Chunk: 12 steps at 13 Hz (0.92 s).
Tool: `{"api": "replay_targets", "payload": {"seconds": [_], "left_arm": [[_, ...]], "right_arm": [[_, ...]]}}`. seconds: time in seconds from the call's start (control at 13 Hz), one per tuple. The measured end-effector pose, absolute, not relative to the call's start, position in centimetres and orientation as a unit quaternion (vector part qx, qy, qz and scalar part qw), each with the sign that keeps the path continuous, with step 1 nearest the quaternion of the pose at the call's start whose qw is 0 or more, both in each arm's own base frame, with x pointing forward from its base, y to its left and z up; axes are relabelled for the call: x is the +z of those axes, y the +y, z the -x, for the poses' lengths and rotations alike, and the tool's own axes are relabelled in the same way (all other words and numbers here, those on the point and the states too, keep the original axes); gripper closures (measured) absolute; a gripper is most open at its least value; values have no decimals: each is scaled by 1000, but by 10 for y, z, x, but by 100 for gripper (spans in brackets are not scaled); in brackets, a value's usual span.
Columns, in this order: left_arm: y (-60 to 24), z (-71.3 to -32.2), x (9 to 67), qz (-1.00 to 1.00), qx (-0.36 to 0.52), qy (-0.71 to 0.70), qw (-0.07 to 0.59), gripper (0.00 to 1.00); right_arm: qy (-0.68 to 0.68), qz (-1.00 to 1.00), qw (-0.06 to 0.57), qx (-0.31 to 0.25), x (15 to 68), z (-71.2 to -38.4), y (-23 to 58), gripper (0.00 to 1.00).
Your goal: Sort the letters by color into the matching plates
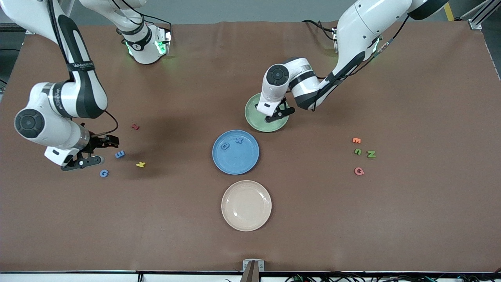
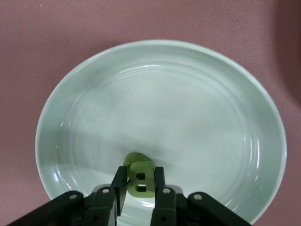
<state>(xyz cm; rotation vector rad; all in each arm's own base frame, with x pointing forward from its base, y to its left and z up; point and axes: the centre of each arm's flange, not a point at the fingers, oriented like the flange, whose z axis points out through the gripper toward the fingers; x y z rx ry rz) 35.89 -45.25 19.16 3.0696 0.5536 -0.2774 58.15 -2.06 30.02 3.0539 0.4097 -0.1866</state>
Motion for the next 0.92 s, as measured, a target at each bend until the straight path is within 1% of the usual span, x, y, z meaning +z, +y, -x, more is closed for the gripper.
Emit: {"api": "replay_targets", "payload": {"seconds": [0.15,0.31,0.38,0.46,0.54,0.61,0.69,0.92], "left_arm": [[-452,-359,192,-980,-88,177,5,68],[-452,-359,192,-979,-89,185,4,47],[-452,-359,192,-978,-89,188,4,38],[-452,-360,192,-978,-88,190,4,27],[-453,-360,192,-978,-88,191,4,16],[-453,-362,194,-977,-86,193,5,5],[-452,-366,197,-977,-83,196,4,0],[-446,-391,225,-976,-56,209,5,0]], "right_arm": [[169,-984,28,-39,276,-576,-26,1],[187,-982,29,-27,251,-573,-43,3],[190,-981,30,-21,240,-573,-51,6],[194,-980,31,-17,229,-573,-57,7],[196,-980,31,-17,221,-572,-61,13],[198,-980,30,-21,214,-571,-62,15],[199,-979,29,-23,210,-571,-61,19],[203,-979,26,-25,200,-567,-57,22]]}}
